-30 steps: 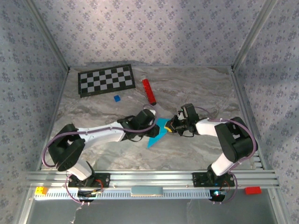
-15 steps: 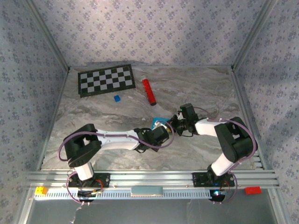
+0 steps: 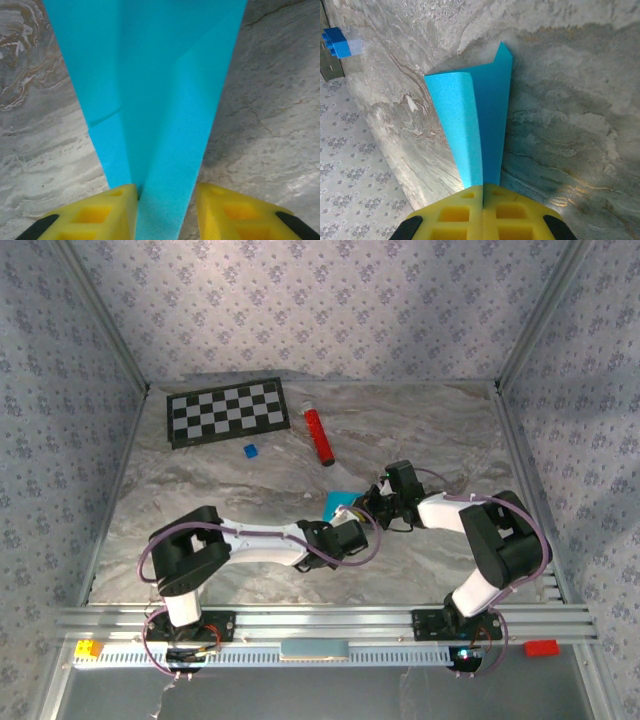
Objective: Fold a paper plane with a square sheet of paper (pick it up from the middle)
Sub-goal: Fold the wing for the fifth time at the center of the table.
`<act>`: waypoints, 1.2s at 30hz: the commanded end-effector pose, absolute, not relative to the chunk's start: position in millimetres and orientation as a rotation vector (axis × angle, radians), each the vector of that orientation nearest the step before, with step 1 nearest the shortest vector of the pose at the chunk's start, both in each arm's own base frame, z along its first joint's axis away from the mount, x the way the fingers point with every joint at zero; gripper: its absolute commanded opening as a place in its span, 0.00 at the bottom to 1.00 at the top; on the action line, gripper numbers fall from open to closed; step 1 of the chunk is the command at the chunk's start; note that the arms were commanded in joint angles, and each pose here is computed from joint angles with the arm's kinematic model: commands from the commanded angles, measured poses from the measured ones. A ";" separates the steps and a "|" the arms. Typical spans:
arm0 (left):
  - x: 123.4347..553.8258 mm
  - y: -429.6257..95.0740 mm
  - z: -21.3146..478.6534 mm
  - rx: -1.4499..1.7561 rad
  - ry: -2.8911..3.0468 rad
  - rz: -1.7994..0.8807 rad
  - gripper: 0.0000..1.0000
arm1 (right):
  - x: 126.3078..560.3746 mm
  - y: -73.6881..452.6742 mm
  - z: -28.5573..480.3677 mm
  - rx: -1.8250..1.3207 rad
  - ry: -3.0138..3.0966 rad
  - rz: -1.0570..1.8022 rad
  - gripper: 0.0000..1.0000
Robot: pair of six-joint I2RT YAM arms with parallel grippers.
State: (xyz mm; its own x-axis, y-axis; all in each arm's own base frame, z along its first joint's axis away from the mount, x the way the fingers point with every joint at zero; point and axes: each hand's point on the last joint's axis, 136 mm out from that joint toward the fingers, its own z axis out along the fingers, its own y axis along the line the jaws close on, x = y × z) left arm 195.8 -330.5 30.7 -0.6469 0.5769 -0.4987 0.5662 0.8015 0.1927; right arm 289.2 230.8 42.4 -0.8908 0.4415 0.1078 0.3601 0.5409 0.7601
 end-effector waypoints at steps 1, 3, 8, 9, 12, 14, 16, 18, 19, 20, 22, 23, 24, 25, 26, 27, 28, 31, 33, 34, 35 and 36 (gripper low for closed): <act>198.0 -328.4 34.6 0.863 2.409 0.086 0.33 | 291.0 234.1 54.7 0.700 2.658 1.302 0.04; 198.7 -327.6 34.2 0.858 2.408 0.095 0.30 | 290.3 234.3 54.3 0.700 2.660 1.303 0.04; 198.0 -326.4 35.4 0.860 2.395 0.095 0.21 | 289.4 232.7 53.2 0.707 2.664 1.298 0.04; 198.2 -326.6 36.1 0.857 2.393 0.089 0.20 | 289.2 232.0 52.9 0.708 2.664 1.297 0.04; 198.4 -326.7 36.4 0.858 2.391 0.088 0.17 | 289.0 230.4 51.8 0.714 2.664 1.294 0.05; 198.3 -326.3 35.7 0.860 2.392 0.092 0.15 | 289.0 229.6 52.2 0.714 2.663 1.296 0.05; 197.9 -325.9 35.0 0.862 2.394 0.094 0.14 | 288.2 229.5 52.6 0.712 2.663 1.299 0.05; 197.6 -326.1 34.6 0.865 2.395 0.095 0.13 | 288.2 228.4 52.8 0.712 2.660 1.295 0.05; 197.5 -325.3 33.7 0.864 2.397 0.100 0.11 | 288.5 228.0 53.3 0.709 2.657 1.295 0.06; 198.0 -325.4 34.0 0.859 2.397 0.102 0.10 | 288.0 228.0 53.8 0.706 2.657 1.294 0.07; 197.9 -324.9 33.7 0.852 2.399 0.097 0.07 | 288.3 226.4 55.9 0.697 2.653 1.283 0.09; 197.2 -325.2 33.2 0.853 2.401 0.092 0.07 | 287.7 224.8 56.0 0.694 2.654 1.271 0.10; 197.3 -325.5 33.1 0.849 2.402 0.087 0.07 | 286.9 223.3 56.3 0.687 2.657 1.256 0.12; 196.9 -327.0 33.2 0.848 2.404 0.080 0.05 | 286.8 220.7 56.2 0.683 2.660 1.235 0.13; 196.7 -327.4 33.1 0.845 2.406 0.076 0.05 | 286.3 218.8 56.7 0.675 2.663 1.219 0.15; 196.5 -328.1 32.9 0.841 2.407 0.070 0.05 | 285.3 215.8 56.5 0.671 2.668 1.195 0.16; 196.8 -329.1 32.8 0.834 2.409 0.060 0.05 | 284.0 212.1 55.4 0.670 2.674 1.169 0.17; 196.0 -331.7 29.8 0.819 2.425 0.035 0.05 | 280.8 202.1 52.9 0.675 2.687 1.114 0.19; 195.7 -332.6 27.9 0.803 2.436 0.021 0.05 | 278.6 197.0 51.2 0.685 2.689 1.103 0.20; 195.9 -332.5 26.6 0.791 2.442 0.010 0.07 | 277.7 194.3 50.0 0.696 2.688 1.099 0.21; 194.8 -333.4 25.6 0.784 2.448 -0.009 0.08 | 277.0 192.4 49.8 0.700 2.685 1.099 0.21; 194.2 -334.1 23.8 0.776 2.458 -0.035 0.10 | 276.2 190.3 49.6 0.705 2.682 1.098 0.22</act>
State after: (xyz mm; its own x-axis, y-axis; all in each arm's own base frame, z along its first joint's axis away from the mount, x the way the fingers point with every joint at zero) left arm 196.4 -334.1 32.3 -0.6494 0.5523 -0.5226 0.5491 0.8161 0.1802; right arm 285.9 202.4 58.0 -0.8786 0.4764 0.0344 0.3477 0.5886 0.7298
